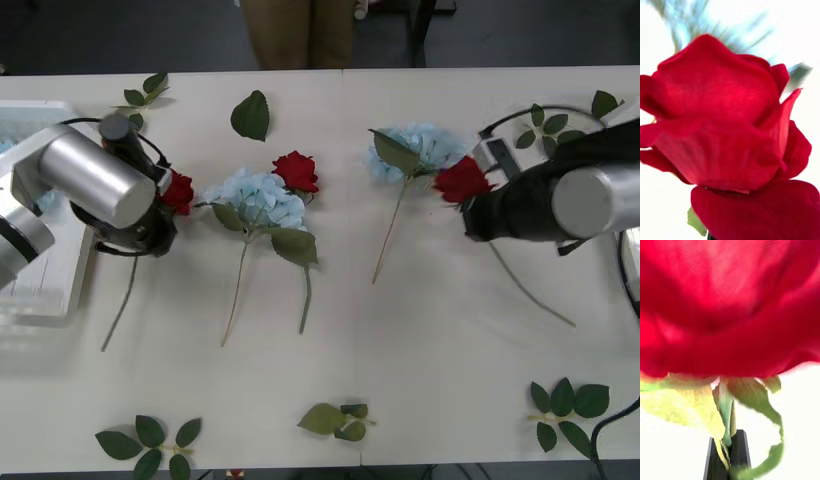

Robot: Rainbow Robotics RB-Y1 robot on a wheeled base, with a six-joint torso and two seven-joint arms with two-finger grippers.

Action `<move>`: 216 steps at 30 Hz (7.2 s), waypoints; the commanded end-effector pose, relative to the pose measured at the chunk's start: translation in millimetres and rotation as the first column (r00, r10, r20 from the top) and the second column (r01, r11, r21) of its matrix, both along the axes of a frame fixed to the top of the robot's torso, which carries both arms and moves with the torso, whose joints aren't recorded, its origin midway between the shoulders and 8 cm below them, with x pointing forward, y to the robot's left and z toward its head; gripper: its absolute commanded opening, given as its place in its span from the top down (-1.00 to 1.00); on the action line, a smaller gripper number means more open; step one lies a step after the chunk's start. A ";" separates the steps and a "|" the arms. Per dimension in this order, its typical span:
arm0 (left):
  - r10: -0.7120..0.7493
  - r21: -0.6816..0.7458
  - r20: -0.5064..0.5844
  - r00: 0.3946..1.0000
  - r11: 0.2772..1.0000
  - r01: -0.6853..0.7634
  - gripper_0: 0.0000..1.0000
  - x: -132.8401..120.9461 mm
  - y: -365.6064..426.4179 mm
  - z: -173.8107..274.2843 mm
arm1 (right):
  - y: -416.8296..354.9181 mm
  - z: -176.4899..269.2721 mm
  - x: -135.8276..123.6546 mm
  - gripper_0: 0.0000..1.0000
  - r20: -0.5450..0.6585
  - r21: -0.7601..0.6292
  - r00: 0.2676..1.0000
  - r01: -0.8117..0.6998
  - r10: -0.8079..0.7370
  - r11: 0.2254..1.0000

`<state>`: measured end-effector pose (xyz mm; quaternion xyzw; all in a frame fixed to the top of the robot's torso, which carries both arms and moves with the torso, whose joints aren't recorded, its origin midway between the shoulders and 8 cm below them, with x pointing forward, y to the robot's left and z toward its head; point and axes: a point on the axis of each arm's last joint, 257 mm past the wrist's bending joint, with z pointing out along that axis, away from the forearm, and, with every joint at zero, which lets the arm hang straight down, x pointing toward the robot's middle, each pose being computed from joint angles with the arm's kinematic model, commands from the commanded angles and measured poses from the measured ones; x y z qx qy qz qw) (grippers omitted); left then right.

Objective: Place the red flowers into the right box and the blue flowers into the left box. If a person shows an open palm, hand one flower to the person first, then continue sorting.

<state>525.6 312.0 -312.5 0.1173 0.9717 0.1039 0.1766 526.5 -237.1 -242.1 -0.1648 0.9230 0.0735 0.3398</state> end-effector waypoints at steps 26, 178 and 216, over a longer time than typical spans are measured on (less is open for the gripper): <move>-0.513 -0.276 0.417 0.750 0.716 0.642 1.00 27.9 -114.1 209.0 | -390.8 95.8 63.3 1.00 0.388 -0.500 0.861 0.495 -0.328 0.710; -0.574 -0.285 0.508 0.642 0.592 0.754 1.00 19.9 -152.2 210.5 | 209.9 301.0 37.3 1.00 0.787 0.316 0.597 -0.172 -0.156 0.933; -0.579 -0.278 0.506 0.639 0.592 0.757 1.00 20.1 -150.8 209.8 | 96.6 212.0 -16.8 -0.64 0.683 0.369 0.719 -0.185 -0.131 0.911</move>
